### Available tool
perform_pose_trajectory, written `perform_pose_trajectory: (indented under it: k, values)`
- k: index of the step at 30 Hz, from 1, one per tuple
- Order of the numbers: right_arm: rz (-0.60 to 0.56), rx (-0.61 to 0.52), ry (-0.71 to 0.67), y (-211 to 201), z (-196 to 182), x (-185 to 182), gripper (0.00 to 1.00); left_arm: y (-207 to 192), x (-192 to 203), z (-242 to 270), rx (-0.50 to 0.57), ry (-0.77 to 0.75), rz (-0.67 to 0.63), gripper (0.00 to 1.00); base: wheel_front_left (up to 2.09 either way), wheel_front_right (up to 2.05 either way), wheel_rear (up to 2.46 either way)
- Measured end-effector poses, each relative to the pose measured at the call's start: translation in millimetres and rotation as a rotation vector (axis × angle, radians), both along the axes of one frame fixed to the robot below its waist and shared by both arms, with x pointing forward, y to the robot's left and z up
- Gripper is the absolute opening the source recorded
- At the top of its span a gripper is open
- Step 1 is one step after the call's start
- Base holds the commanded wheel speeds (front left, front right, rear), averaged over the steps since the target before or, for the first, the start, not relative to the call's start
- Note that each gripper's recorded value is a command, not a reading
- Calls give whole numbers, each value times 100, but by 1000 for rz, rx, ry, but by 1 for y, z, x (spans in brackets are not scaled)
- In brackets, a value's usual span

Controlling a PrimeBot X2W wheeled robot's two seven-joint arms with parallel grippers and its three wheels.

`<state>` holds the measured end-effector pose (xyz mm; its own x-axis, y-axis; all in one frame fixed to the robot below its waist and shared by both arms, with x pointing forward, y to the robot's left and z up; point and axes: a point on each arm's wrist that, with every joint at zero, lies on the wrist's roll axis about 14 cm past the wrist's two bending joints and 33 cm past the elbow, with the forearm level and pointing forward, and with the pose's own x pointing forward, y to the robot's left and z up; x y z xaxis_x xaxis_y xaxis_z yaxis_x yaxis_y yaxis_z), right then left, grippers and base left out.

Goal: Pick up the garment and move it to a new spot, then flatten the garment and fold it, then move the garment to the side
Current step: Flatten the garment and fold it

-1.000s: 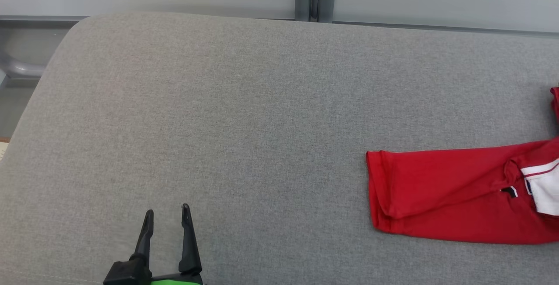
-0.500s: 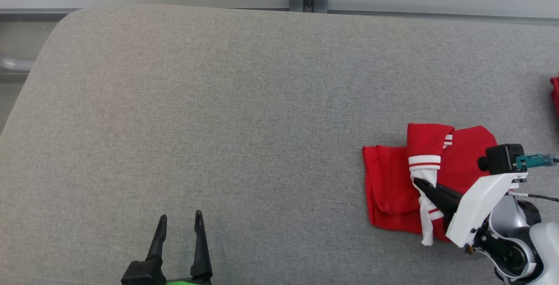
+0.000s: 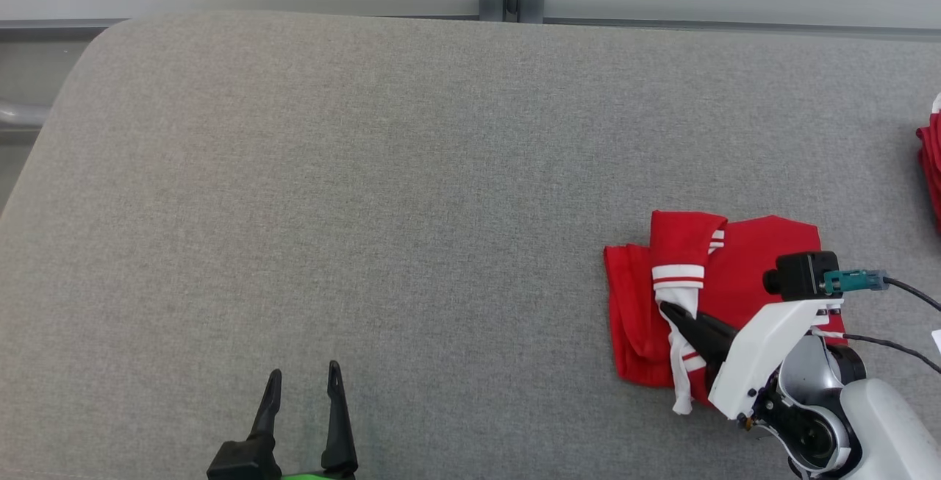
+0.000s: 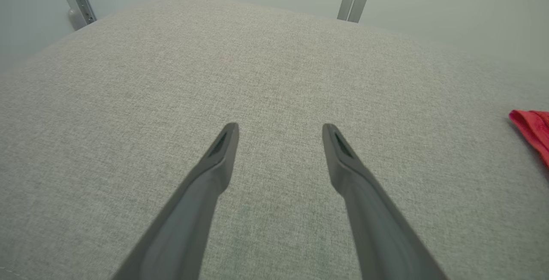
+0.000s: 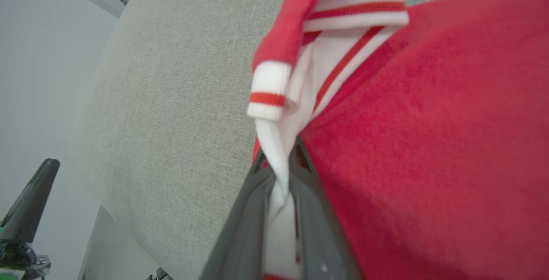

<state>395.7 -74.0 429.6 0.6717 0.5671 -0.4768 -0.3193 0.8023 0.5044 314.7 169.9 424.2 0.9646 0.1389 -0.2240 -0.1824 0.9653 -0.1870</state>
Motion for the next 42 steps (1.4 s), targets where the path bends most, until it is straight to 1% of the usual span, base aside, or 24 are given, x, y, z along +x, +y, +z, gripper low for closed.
perform_pose_trajectory:
  k: [2,3,4,7,10,13,16,19,21,24,27,31,36,40,42]
  values:
    - [-24,7,-6,-1,-1,3,49,-1,1,0,0,1,-3,100,0,0,0]
    - [-23,5,-7,0,-1,3,65,-1,2,0,-1,-1,-5,100,0,0,0]
    - [-17,7,-9,3,-1,3,100,-1,3,0,-1,-1,-6,100,0,0,0]
    - [0,53,-31,21,9,5,100,-2,5,0,0,-1,-10,100,0,0,0]
    - [53,134,-47,53,26,3,100,-2,9,0,1,-6,-12,100,0,0,0]
    - [106,171,-62,75,37,-2,100,-3,12,0,4,-5,-21,100,0,0,0]
    - [125,194,-96,86,47,-2,100,-4,15,2,6,-16,-28,100,0,0,0]
    - [117,191,-166,85,58,0,100,2,19,12,9,-50,-12,100,0,0,0]
    - [95,129,-269,71,66,6,100,6,21,20,11,-77,-5,100,0,0,0]
    - [8,-2,-471,32,78,18,100,11,22,33,32,-120,-5,100,0,0,0]
    - [-81,-62,-590,0,81,11,100,13,16,40,46,-144,-11,100,0,0,0]
    - [-160,-226,-724,-54,78,-4,100,17,3,43,58,-158,-24,100,0,0,0]
    - [-279,-355,-741,-111,70,-26,100,17,-9,49,83,-184,-56,100,0,0,0]
    - [-385,-388,-744,-139,74,-38,100,15,-9,54,89,-206,-85,100,0,0,0]
    - [-411,-404,-734,-146,72,-46,100,11,-10,54,88,-211,-108,100,0,0,0]
